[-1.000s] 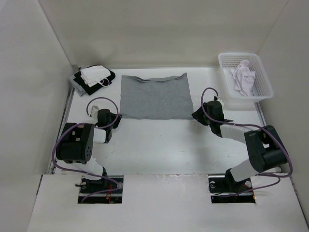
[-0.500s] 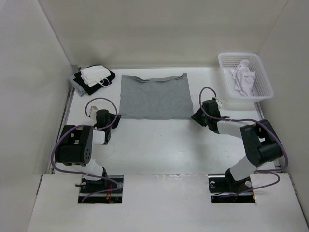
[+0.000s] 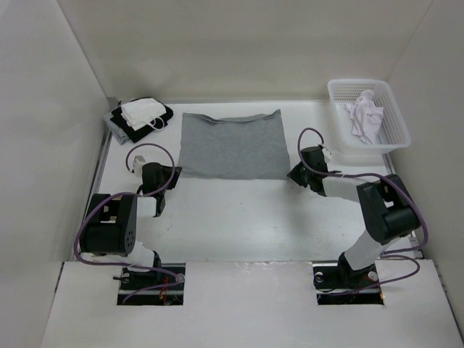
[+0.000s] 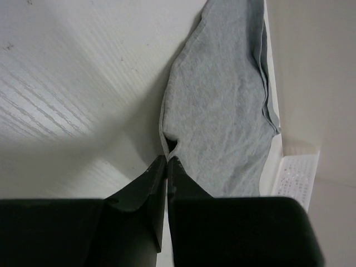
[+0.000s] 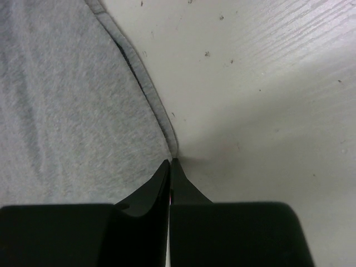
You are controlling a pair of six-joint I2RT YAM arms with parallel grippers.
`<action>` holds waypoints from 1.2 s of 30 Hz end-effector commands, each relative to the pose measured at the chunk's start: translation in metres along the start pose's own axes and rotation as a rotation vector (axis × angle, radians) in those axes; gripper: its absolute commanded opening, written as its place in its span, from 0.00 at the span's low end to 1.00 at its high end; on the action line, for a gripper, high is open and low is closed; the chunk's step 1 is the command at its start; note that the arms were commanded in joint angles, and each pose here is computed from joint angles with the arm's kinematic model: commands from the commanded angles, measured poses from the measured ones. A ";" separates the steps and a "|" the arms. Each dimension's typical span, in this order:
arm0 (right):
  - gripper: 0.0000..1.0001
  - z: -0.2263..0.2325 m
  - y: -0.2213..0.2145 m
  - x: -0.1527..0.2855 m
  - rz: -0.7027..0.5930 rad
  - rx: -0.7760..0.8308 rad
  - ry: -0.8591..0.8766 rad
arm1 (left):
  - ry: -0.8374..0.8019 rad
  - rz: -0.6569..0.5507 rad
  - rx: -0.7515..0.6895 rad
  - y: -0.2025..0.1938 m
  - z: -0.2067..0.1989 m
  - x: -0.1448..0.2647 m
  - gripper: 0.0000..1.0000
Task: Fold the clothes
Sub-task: Fold the tank top
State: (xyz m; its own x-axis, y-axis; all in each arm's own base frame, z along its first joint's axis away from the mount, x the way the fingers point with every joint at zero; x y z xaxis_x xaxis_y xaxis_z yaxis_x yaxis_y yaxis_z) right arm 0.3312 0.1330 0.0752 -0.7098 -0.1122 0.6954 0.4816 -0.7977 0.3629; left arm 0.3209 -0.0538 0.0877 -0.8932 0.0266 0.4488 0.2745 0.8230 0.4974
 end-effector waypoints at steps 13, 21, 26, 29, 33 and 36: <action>0.00 0.068 0.055 0.303 -0.414 0.267 0.491 | -0.562 -0.341 -0.090 0.105 -0.163 0.231 0.00; 0.00 0.061 0.062 0.408 -0.332 0.267 0.717 | -0.603 -0.417 -0.161 0.120 -0.174 0.320 0.00; 0.01 0.068 0.029 0.373 -0.259 0.340 0.680 | -0.505 -0.322 -0.173 0.104 -0.156 0.281 0.00; 0.01 0.079 0.013 0.327 -0.233 0.369 0.633 | -0.375 -0.243 -0.174 0.089 -0.132 0.226 0.00; 0.00 0.099 0.020 0.232 -0.122 0.346 0.580 | -0.240 -0.158 -0.150 0.073 -0.107 0.141 0.00; 0.00 0.113 0.041 0.158 -0.075 0.290 0.512 | -0.163 -0.119 -0.133 0.071 -0.104 0.077 0.00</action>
State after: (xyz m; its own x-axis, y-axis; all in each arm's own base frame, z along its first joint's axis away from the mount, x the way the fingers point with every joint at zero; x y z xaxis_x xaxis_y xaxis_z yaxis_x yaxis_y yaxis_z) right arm 0.2509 0.1343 0.2674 -0.8842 -0.2433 0.3988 0.4611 -0.5911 0.6618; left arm 0.2684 -0.0539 0.2371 -0.9422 0.0633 0.3289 0.2690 0.7283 0.6303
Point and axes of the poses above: each gripper's point midway between its finger pads, its own x axis back along the fingers, its own z axis along the line the jaws close on, y = z × x, the point moved 7 cm from there along x, back along the fingers, and after that the axes turned 11 degrees about -x, right-handed, at the moved point
